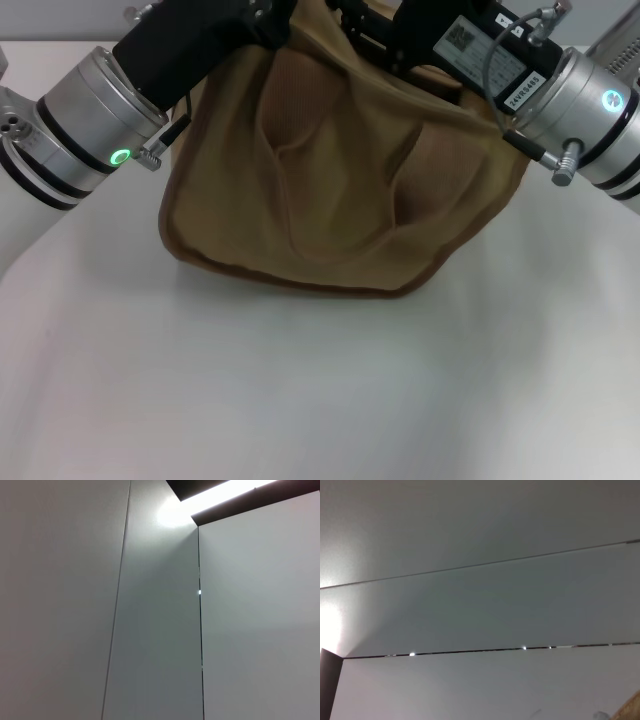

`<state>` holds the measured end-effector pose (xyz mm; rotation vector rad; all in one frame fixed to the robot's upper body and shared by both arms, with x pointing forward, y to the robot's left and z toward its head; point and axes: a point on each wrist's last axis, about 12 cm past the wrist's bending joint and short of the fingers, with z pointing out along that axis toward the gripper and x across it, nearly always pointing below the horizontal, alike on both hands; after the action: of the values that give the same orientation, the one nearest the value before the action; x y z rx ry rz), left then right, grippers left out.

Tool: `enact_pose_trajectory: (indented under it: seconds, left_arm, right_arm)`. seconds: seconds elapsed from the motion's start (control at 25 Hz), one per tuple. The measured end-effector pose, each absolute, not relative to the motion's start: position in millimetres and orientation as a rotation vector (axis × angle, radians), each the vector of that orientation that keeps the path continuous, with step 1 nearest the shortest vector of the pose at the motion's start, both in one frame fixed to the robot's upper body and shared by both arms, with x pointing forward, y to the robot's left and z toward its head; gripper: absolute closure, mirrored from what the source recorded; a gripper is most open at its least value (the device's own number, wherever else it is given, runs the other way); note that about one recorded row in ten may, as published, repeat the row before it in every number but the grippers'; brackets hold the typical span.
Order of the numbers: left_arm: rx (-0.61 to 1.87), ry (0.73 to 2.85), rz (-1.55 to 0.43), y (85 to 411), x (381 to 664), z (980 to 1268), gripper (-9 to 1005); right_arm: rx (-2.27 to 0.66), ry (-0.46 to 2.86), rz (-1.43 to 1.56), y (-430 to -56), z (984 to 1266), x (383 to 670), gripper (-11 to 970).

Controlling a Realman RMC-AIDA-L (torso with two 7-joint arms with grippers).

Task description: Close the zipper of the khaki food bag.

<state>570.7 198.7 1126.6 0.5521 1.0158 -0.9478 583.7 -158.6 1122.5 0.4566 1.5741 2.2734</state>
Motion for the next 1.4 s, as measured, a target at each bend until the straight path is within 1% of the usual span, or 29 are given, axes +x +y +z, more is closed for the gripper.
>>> enact_pose_trajectory:
  seconds: [0.2, 0.44, 0.72, 0.84, 0.96, 1.08, 1.12, 1.2, 1.28, 1.32, 1.36, 1.4]
  left_arm:
    - [0.554, 1.017, -0.960, 196.0, 570.3, 1126.4, 975]
    - [0.550, 1.011, -0.961, 196.1, 570.1, 1126.9, 974]
    - [0.553, 1.011, -0.963, 194.8, 571.0, 1127.5, 975]
    - [0.549, 1.012, -0.961, 195.3, 570.8, 1127.3, 975]
    - [0.545, 1.013, -0.960, 196.2, 570.3, 1126.8, 974]
    - [0.545, 1.014, -0.957, 196.9, 570.2, 1126.5, 974]
    - [0.544, 1.016, -0.953, 197.9, 570.2, 1126.1, 975]
    - [0.543, 1.017, -0.952, 198.5, 569.8, 1125.6, 975]
    - [0.538, 1.022, -0.950, 200.0, 568.8, 1124.4, 975]
    - [0.534, 1.026, -0.951, 201.0, 567.8, 1123.3, 975]
    - [0.534, 1.026, -0.951, 201.0, 567.8, 1123.3, 975]
    - [0.530, 1.028, -0.953, 201.6, 567.1, 1122.5, 975]
  right_arm:
    - [0.459, 1.574, 2.257, -158.5, 1122.4, 585.4, 202]
    - [0.499, 1.583, 2.214, -163.3, 1115.9, 585.1, 205]
    - [0.471, 1.596, 2.218, -159.1, 1118.7, 586.8, 208]
    - [0.452, 1.604, 2.213, -158.8, 1119.9, 587.4, 269]
    - [0.419, 1.583, 2.171, -166.3, 1119.5, 586.9, 330]
    - [0.330, 1.523, 2.084, -179.6, 1120.3, 584.1, 391]
    - [0.214, 1.468, 1.992, -188.3, 1122.8, 581.0, 411]
    - [0.159, 1.437, 1.943, -191.7, 1123.8, 579.2, 414]
    - [0.037, 1.353, 1.809, -198.4, 1125.7, 575.1, 417]
    - [-0.074, 1.282, 1.657, -202.8, 1125.7, 571.5, 419]
    - [-0.074, 1.282, 1.657, -202.8, 1125.7, 571.5, 419]
    - [-0.136, 1.253, 1.563, -204.0, 1124.8, 570.1, 419]
